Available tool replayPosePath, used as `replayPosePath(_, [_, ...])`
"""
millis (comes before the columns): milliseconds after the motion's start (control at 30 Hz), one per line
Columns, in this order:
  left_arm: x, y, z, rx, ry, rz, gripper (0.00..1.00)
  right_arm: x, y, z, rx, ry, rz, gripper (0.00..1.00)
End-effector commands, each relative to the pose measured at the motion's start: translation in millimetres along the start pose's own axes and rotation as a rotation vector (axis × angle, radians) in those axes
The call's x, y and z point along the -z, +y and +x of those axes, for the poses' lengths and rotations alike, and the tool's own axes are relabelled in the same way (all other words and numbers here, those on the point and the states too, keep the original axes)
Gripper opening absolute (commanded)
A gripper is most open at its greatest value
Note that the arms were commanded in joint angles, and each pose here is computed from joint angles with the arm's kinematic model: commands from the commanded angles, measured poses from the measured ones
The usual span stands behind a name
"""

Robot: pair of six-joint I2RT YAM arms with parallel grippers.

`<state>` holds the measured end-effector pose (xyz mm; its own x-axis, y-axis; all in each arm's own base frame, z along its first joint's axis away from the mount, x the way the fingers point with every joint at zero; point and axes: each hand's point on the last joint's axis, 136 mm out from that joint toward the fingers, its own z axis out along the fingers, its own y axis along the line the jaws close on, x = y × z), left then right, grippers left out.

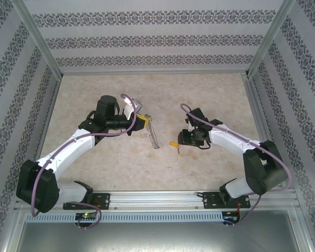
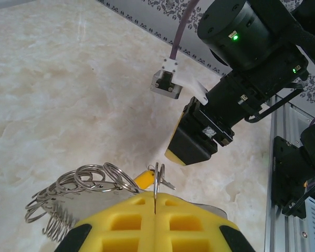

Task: Put the keys on the keyring

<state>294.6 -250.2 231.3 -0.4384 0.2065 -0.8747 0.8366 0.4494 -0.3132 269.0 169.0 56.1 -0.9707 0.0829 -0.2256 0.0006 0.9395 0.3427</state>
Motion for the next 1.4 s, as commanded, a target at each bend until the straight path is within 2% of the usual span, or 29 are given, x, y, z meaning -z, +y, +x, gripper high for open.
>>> replayPosePath(0, [-2,-9,-12,-0.062,-0.056,0.039,0.0,-3,8,-16,-0.059,-0.039,0.013,0.41])
replayPosePath(267, [-3,-12,-16,-0.071,-0.078,0.064,0.0,-20,12,-16,-0.073,-0.001,0.049,0.39])
replayPosePath(400, [-4,-12,-17,-0.072,-0.082,0.072,0.0,-31,15,-9,-0.06,0.034,0.065,0.35])
replayPosePath(633, [-3,-16,-20,-0.08,-0.09,0.087,0.0,-37,12,-2,-0.044,0.044,0.102,0.34])
replayPosePath(733, [-3,-17,-20,-0.082,-0.092,0.087,0.0,-38,13,-2,-0.038,0.046,0.102,0.27])
replayPosePath(967, [-3,-17,-21,-0.081,-0.097,0.09,0.0,-43,10,2,-0.03,0.059,0.113,0.18])
replayPosePath(1100, [-4,-16,-20,-0.076,-0.094,0.092,0.0,-43,9,4,-0.025,0.062,0.115,0.0])
replayPosePath(1267, [-6,-15,-18,-0.074,-0.088,0.089,0.0,-27,13,-2,0.018,0.025,0.1,0.0])
replayPosePath(1367, [-10,-15,-13,-0.083,-0.065,0.082,0.0,-6,21,-16,0.067,-0.038,0.046,0.0])
